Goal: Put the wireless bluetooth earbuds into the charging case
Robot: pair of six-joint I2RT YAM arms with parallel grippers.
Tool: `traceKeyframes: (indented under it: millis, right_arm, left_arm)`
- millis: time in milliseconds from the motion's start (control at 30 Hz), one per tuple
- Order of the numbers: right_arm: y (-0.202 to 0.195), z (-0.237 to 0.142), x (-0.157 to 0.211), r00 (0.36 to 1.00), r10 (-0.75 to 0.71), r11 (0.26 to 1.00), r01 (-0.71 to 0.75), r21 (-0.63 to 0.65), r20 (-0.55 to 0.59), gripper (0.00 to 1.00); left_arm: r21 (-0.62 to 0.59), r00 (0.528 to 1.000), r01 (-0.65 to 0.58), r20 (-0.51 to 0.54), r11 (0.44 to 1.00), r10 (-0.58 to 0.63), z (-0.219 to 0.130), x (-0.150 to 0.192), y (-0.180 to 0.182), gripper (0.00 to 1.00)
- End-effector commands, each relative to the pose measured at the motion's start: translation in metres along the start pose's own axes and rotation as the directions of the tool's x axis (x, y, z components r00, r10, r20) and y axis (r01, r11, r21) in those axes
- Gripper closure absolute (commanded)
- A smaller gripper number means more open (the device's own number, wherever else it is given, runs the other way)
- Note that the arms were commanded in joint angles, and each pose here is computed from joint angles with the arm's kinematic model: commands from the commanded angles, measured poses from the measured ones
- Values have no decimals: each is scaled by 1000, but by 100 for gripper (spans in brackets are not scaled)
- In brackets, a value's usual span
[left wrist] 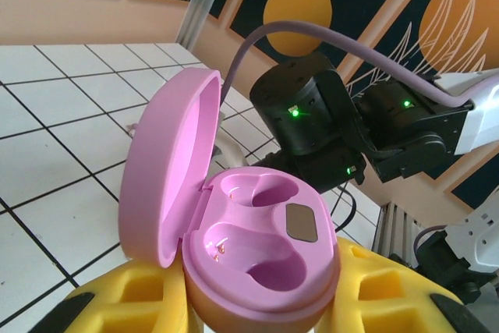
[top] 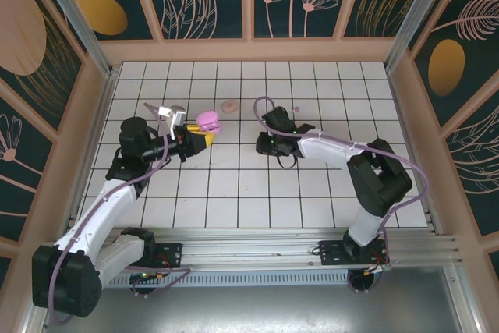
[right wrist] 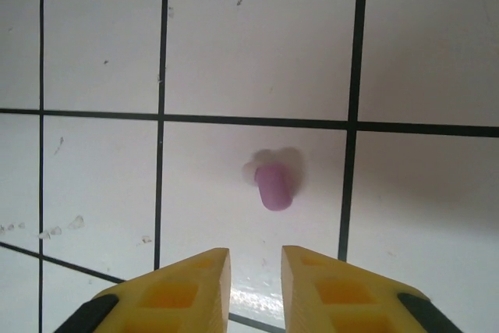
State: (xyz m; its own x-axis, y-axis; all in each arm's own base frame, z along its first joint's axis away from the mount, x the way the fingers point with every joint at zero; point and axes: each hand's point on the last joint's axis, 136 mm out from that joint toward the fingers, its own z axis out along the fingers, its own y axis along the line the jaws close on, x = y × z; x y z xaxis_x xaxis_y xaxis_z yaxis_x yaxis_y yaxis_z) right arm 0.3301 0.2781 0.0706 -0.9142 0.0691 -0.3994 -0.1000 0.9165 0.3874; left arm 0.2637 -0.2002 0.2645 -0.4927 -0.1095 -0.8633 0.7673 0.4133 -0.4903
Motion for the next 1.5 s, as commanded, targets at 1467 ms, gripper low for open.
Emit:
traceKeyframes:
  millis: [1467]
  right_arm:
    - [16, 31, 53, 912, -336, 919, 372, 131, -233, 100]
  left_arm:
    - [10, 1000, -18, 5, 1000, 18, 5, 0, 0, 87]
